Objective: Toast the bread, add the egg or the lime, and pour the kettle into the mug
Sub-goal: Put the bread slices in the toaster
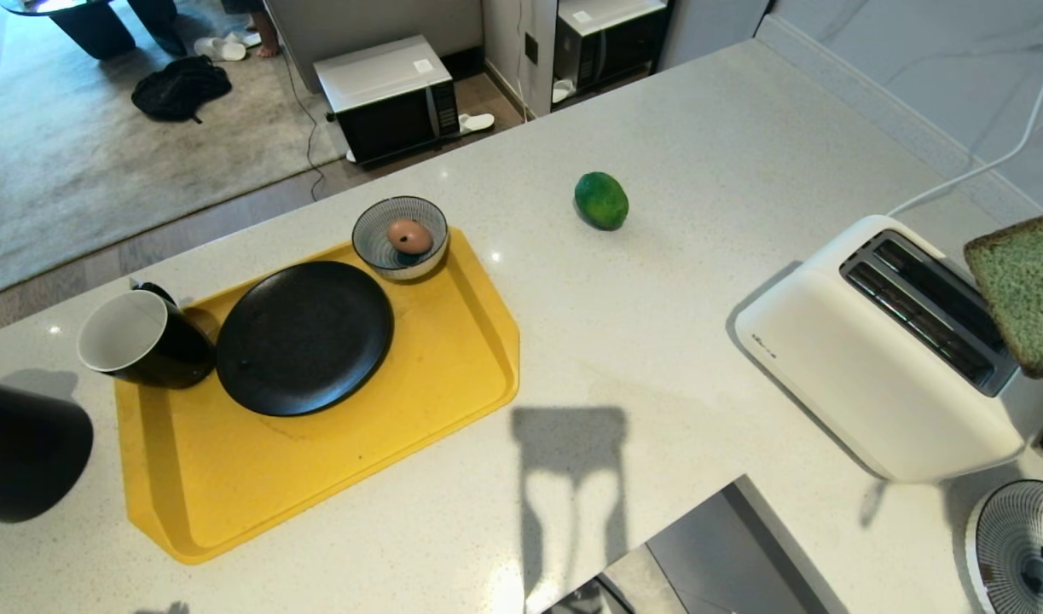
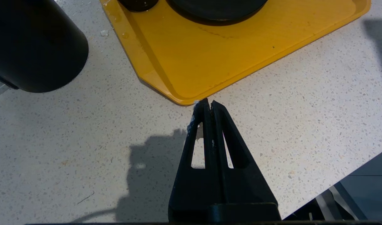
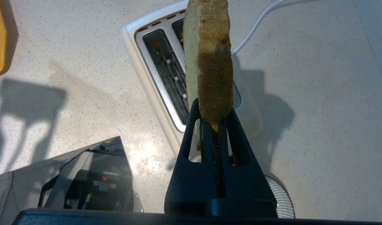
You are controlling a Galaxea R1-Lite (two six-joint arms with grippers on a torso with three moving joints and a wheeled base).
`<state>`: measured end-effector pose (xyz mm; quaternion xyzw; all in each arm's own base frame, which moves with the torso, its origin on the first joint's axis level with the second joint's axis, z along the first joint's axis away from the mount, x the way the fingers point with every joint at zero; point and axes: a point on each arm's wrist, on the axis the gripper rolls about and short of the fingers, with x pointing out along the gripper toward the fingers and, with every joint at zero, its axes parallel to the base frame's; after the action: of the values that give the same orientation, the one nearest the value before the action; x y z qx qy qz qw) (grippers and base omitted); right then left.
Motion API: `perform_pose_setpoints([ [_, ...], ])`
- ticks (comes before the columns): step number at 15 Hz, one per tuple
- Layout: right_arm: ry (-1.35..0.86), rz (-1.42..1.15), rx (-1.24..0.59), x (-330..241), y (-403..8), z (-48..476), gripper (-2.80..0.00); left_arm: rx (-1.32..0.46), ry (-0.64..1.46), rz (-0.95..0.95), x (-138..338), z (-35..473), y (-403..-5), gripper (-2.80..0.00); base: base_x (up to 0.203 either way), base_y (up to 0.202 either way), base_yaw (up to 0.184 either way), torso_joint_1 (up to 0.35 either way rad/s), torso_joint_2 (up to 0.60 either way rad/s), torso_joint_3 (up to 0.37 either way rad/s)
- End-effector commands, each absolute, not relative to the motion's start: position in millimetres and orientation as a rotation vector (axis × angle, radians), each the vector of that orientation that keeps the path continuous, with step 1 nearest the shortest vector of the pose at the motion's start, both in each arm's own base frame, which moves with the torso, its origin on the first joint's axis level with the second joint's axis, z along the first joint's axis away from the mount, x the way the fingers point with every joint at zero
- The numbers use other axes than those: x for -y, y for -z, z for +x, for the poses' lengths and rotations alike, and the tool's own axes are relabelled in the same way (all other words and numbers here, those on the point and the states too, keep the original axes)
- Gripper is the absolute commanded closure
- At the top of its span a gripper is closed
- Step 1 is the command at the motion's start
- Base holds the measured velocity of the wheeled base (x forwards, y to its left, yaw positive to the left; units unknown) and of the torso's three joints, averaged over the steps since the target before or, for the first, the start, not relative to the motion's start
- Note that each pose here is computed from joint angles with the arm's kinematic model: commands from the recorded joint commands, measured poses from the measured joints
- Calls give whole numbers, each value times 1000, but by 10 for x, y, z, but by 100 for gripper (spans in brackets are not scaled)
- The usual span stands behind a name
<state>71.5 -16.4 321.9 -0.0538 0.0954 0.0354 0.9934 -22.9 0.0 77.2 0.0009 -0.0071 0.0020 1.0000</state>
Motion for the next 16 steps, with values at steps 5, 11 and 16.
perform_pose_setpoints([
  [5,-101,-88,-249,346,-3281,1233,0,14,-5,2,0,-229,-772,0,0,0,0,0,0,0],
  [11,-123,-106,-239,408,-3284,1402,0,14,-5,2,0,-229,-772,0,0,0,0,0,0,0],
  [16,-133,-146,-221,569,-3272,1454,0,15,-5,2,0,-229,-773,0,0,0,0,0,0,0],
])
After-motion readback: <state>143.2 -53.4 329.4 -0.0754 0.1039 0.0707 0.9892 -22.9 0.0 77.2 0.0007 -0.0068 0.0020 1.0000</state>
